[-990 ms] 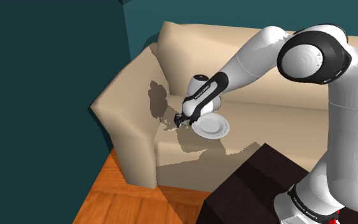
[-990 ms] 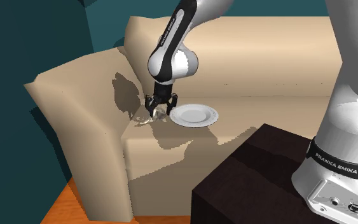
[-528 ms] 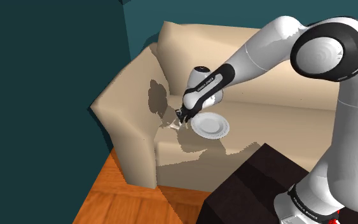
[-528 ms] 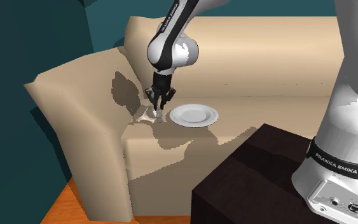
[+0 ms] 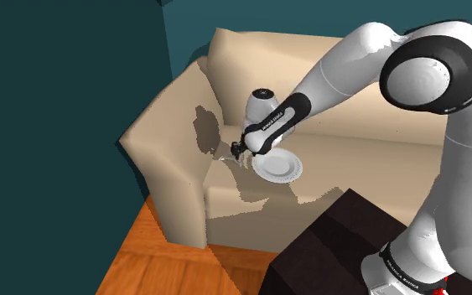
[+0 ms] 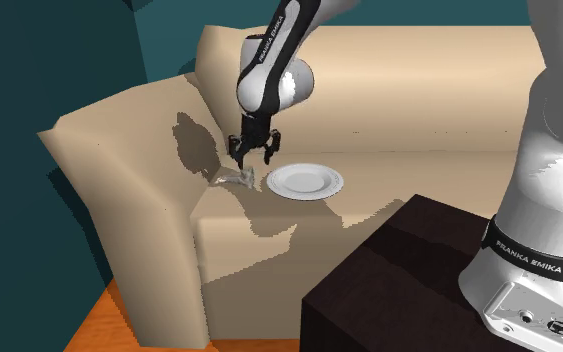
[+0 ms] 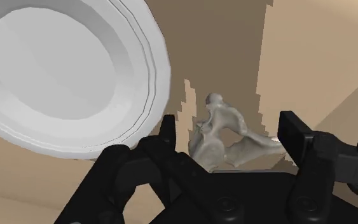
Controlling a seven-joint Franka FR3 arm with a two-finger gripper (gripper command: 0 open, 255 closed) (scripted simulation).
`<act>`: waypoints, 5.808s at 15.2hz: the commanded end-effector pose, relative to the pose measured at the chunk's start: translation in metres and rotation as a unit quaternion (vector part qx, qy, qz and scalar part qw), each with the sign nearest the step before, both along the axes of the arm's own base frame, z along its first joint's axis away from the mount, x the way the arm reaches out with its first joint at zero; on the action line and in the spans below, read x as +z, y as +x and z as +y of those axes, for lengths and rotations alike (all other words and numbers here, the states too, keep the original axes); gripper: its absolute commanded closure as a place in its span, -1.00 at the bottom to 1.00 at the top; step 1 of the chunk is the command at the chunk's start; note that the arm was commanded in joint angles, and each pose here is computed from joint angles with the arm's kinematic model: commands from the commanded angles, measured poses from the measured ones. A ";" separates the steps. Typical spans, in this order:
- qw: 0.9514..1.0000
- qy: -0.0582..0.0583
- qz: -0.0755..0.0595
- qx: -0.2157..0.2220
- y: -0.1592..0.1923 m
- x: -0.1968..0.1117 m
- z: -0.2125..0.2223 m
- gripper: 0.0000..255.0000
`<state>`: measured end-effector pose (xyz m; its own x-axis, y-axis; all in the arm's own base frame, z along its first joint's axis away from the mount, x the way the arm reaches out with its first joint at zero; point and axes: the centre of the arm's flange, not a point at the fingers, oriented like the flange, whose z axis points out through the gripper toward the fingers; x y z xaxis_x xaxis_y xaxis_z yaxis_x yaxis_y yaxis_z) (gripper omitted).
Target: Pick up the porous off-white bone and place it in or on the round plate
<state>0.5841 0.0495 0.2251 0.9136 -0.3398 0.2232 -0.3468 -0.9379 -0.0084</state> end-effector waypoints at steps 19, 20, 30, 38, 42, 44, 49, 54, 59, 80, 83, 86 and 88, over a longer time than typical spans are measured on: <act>0.965 -0.141 -0.098 -0.199 0.040 -0.064 0.043 1.00; 0.965 -0.141 -0.098 -0.199 0.040 -0.064 0.043 1.00; 0.980 -0.091 -0.028 -0.173 0.061 -0.043 0.018 -1.00; 0.985 0.029 0.135 -0.106 0.122 -0.044 -0.044 -1.00; 0.985 0.029 0.135 -0.106 0.121 -0.057 -0.044 -1.00; 0.985 0.029 0.135 -0.106 0.121 -0.057 -0.044 -1.00; 0.985 0.029 0.135 -0.106 0.121 -0.057 -0.044 1.00; 0.985 0.029 0.135 -0.106 0.121 -0.057 -0.044 1.00; 0.985 0.029 0.135 -0.106 0.121 -0.052 -0.044 1.00; 0.985 0.029 0.135 -0.106 0.094 0.046 -0.073 1.00; 0.985 0.029 0.135 -0.106 0.068 0.051 -0.102 1.00; 0.985 0.029 0.135 -0.106 0.041 0.056 -0.131 1.00; 0.985 0.029 0.135 -0.106 0.024 0.060 -0.150 1.00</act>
